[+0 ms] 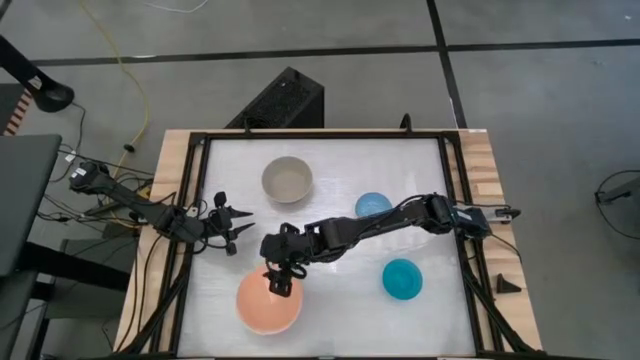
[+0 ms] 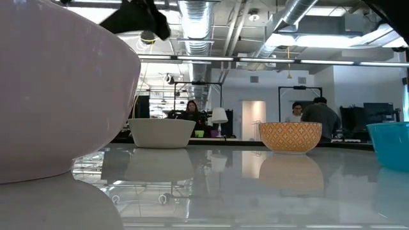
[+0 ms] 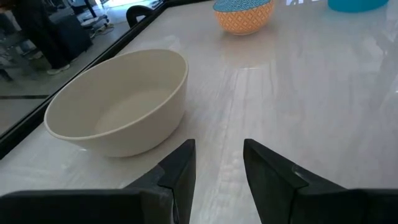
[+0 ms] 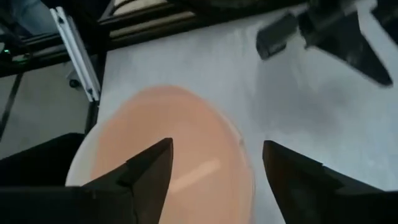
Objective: Nest bowls inside each other
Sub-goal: Stack the bottom orange bowl on top of the white bowl
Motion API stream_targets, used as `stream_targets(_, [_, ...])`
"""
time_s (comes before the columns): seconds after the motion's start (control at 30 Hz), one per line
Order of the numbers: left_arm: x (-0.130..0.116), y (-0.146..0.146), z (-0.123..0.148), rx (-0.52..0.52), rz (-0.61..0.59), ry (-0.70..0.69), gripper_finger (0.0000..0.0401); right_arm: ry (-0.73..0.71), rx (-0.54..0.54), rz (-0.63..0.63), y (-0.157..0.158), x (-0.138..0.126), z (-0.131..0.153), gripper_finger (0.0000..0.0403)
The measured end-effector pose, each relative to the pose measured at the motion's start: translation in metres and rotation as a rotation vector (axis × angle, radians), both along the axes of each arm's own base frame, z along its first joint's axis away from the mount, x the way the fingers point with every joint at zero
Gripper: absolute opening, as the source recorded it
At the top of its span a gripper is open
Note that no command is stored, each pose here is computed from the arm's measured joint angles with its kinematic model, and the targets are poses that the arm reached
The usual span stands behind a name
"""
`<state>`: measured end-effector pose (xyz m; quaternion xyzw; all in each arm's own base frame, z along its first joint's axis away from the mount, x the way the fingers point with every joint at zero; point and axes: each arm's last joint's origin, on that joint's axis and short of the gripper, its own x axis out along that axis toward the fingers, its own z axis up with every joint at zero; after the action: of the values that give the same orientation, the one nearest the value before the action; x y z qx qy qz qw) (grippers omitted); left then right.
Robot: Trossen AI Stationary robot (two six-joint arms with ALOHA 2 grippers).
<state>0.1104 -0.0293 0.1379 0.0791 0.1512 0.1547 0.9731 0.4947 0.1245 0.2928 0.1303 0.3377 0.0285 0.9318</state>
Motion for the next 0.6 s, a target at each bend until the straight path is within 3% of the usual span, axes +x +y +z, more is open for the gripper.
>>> stream_targets(0.17, [0.000, 0.000, 0.000, 0.000, 0.000, 0.000, 0.0125, -0.093, -0.130, -0.028, 0.005, 0.003, 0.008, 0.0281])
stream_targets(0.33, [0.000, 0.000, 0.000, 0.000, -0.001, 0.000, 0.0125, -0.188, -0.347, -0.141, 0.032, 0.016, -0.020, 0.0260])
stream_targets(0.43, [0.000, 0.000, 0.000, -0.001, -0.001, -0.001, 0.0125, -0.263, -0.403, -0.195, 0.050, 0.026, -0.042, 0.0210])
stream_targets(0.6, [0.000, 0.000, 0.000, 0.000, 0.000, -0.001, 0.0125, -0.333, -0.487, -0.189, 0.064, 0.036, -0.062, 0.0077])
